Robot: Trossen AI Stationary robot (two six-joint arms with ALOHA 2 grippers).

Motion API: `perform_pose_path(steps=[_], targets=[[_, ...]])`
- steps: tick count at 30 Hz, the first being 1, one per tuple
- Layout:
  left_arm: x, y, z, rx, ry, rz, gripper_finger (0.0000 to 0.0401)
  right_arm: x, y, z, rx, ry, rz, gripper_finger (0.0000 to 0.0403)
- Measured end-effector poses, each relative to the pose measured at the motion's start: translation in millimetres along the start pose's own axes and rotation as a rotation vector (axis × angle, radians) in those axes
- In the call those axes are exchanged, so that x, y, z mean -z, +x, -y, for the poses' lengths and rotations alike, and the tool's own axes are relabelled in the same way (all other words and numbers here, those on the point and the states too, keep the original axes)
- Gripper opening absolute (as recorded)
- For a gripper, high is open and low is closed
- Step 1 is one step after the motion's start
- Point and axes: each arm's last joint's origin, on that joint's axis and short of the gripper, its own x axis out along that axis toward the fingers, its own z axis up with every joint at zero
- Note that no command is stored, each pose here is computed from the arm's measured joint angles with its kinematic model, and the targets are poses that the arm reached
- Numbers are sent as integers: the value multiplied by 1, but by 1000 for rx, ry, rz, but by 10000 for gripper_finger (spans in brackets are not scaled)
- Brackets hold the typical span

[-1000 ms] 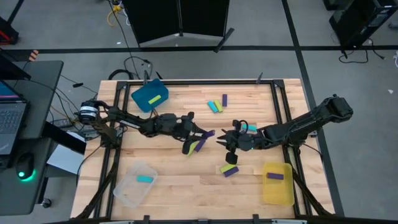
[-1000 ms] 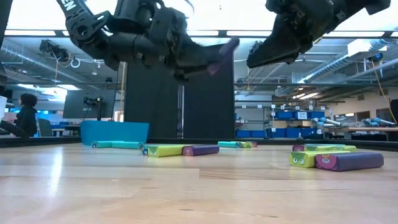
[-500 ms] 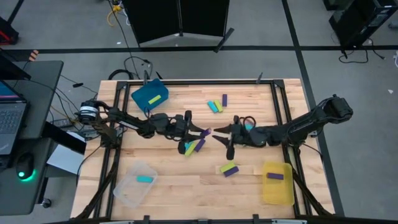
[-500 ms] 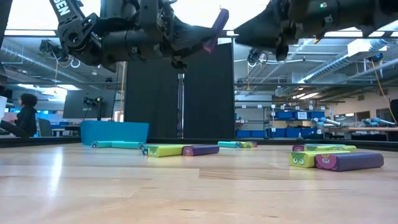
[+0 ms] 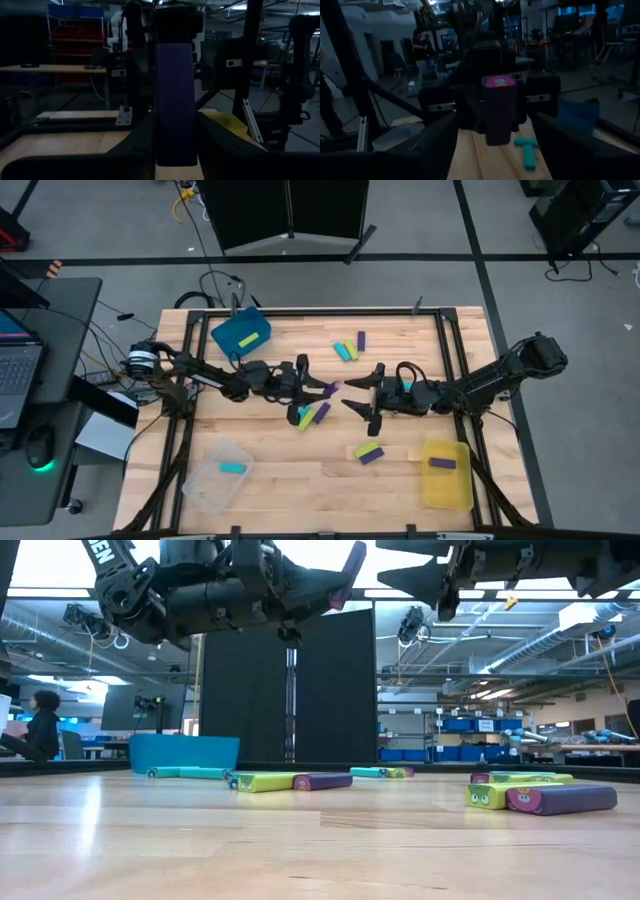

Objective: Sort blocks
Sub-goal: Put the violet block into the yellow bin

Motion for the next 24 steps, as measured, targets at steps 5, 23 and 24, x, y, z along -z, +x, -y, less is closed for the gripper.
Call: perform_pose_path(steps=[5,23,24], targets=[[-9,8,1,10,16,34,105,-3,0,0,-4,-27,30,276],[-9,43,-2,54,42,31,105,-10,0,-2,-42,-84,97,235],[-9,43,-2,54,42,32,105,-10,0,-2,-42,-87,97,228]])
